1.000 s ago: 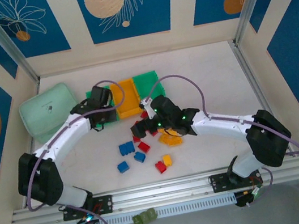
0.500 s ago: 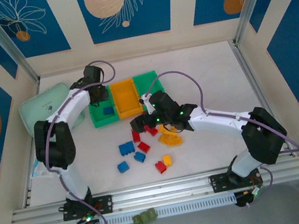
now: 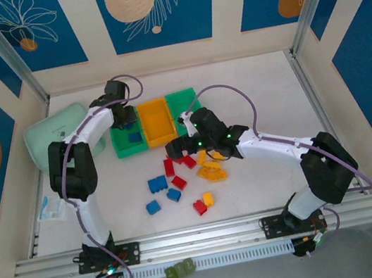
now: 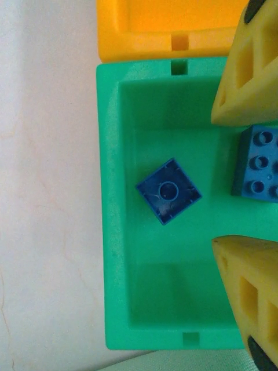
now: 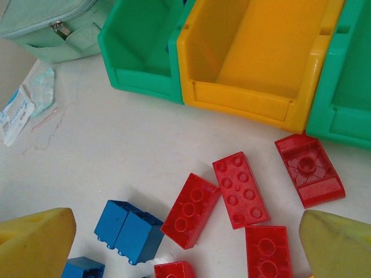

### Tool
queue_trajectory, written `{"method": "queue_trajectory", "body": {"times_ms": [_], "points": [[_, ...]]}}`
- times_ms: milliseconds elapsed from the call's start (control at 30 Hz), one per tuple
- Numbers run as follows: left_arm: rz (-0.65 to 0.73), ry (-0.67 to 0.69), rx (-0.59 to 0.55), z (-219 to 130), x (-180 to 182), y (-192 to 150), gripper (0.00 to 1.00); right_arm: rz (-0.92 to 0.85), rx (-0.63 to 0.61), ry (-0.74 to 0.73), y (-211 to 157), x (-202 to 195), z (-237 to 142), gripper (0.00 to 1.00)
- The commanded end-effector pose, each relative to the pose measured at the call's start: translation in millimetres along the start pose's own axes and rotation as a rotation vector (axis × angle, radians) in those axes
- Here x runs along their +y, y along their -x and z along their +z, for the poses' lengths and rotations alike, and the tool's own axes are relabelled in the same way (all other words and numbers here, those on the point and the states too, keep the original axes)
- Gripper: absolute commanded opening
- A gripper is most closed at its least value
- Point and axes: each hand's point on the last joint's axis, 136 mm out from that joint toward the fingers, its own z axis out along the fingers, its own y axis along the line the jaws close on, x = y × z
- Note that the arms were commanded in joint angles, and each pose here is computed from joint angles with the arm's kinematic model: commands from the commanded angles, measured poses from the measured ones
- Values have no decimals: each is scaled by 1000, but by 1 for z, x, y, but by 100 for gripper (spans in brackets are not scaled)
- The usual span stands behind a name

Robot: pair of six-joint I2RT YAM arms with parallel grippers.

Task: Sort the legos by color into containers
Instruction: Place the lego in the container, then pick up the lego from the middle-left of the table.

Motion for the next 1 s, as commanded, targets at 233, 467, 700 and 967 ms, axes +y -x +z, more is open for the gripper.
{"method": "queue_trajectory", "body": {"times_ms": [233,467,700,967], "points": [[3,-184,6,-63,-12,-26,57,22,35,23,-13,4,-15,99],[26,-250,70,-91,-10,-86,60,44,89,13,-36,7,-21,99],[99,-252,173,-113,-15,-160,63,62,161,-5,-68,13,-17,99],[141,-226,271,-119,-21,-222,64,52,205,-28,-94,25,-13,99]]}}
